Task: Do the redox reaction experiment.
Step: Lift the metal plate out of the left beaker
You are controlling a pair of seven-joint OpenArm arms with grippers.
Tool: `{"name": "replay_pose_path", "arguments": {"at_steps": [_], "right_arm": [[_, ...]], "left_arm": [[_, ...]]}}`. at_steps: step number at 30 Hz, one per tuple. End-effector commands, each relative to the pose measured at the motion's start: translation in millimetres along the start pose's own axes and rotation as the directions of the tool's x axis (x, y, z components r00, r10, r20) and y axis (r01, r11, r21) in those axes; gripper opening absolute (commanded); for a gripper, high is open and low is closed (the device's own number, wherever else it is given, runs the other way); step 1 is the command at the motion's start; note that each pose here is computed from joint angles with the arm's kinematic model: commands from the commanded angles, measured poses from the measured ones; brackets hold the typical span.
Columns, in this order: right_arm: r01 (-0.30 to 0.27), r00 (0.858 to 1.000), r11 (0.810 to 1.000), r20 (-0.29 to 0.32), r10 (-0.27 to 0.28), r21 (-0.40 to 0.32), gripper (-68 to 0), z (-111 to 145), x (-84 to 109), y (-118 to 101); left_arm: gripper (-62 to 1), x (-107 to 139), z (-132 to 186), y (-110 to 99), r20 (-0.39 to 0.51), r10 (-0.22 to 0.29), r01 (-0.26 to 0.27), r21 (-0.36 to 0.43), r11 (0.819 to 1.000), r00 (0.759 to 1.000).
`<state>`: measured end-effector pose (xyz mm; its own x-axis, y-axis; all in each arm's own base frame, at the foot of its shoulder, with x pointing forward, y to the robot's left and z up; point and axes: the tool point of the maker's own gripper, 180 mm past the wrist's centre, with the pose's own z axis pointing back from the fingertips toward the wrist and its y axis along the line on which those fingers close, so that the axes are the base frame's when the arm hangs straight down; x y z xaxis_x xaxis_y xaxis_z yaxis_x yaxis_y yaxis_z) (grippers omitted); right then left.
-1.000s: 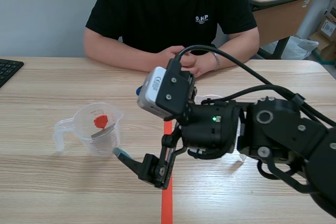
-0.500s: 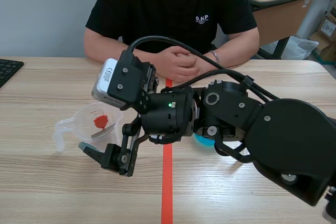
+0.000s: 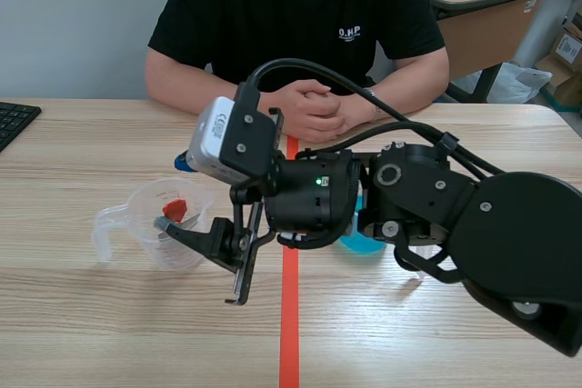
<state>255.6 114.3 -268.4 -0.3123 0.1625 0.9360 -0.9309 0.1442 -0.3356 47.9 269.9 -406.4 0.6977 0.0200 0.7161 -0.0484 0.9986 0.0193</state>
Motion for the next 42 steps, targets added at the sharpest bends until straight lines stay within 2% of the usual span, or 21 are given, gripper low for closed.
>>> {"name": "replay_pose_path", "arguments": {"at_steps": [1, 7, 14, 20, 23, 27, 30, 32, 36, 39, 42], "right_arm": [[-0.027, 0.999, 1.0, 0.042, 0.027, -0.012, -35.2, 2.8, 12.9, -9.4], [-0.032, 0.998, 0.999, 0.051, 0.033, -0.014, -44.8, 6.8, 13.6, -11.3], [-0.035, 0.994, 0.999, 0.103, 0.038, -0.03, -64.9, 9.2, 23.6, -16.6], [-0.039, 0.984, 0.997, 0.173, 0.049, -0.06, -66.0, 12.3, 36.8, -23.1], [-0.043, 0.978, 0.996, 0.199, 0.058, -0.079, -66.0, 15.7, 42.6, -29.5], [-0.04, 0.977, 0.994, 0.203, 0.061, -0.104, -66.0, 19.4, 44.3, -38.4], [0.009, 0.972, 0.993, 0.233, 0.019, -0.119, -66.0, 23.8, 50.3, -47.2], [0.032, 0.975, 0.993, 0.224, -0.005, -0.117, -66.0, 25.1, 51.9, -52.6], [0.058, 0.975, 0.993, 0.221, -0.033, -0.107, -66.0, 28.0, 61.1, -62.3], [0.052, 0.973, 0.993, 0.227, -0.028, -0.103, -66.0, 31.6, 73.5, -68.5], [0.044, 0.977, 0.994, 0.212, -0.022, -0.1, -66.0, 34.2, 86.1, -74.2]], "left_arm": [[1.4, 1.3, 2.2, -3.0, 0.01, 0.01, -0.01, -0.007, 1.0, 1.0], [1.4, 1.4, 2.2, -3.0, 0.01, 0.01, -0.01, -0.007, 1.0, 1.0], [1.4, 1.4, 2.2, -3.1, 0.01, 0.01, -0.01, -0.008, 1.0, 1.0], [1.0, 1.2, 2.3, -3.1, 0.009, 0.01, -0.01, -0.008, 1.0, 1.0], [-9.2, 1.0, 2.4, -3.0, 0.008, 0.01, -0.01, -0.007, 1.0, 1.0], [-26.1, -0.7, 3.8, -2.9, 0.003, 0.01, -0.01, -0.007, 1.0, 1.0], [-37.5, -2.4, 5.1, -2.9, -0.002, 0.01, -0.01, -0.007, 1.0, 1.0], [-43.4, -2.4, 5.1, -2.7, -0.002, 0.01, -0.01, -0.007, 1.0, 1.0], [-50.6, -2.4, 5.2, -2.7, -0.003, 0.01, -0.01, -0.007, 1.0, 1.0], [-55.5, -2.4, 5.2, -2.9, -0.003, 0.01, -0.01, -0.007, 1.0, 1.0], [-56.4, -2.4, 5.2, -2.9, -0.003, 0.01, -0.01, -0.007, 1.0, 1.0]]}}
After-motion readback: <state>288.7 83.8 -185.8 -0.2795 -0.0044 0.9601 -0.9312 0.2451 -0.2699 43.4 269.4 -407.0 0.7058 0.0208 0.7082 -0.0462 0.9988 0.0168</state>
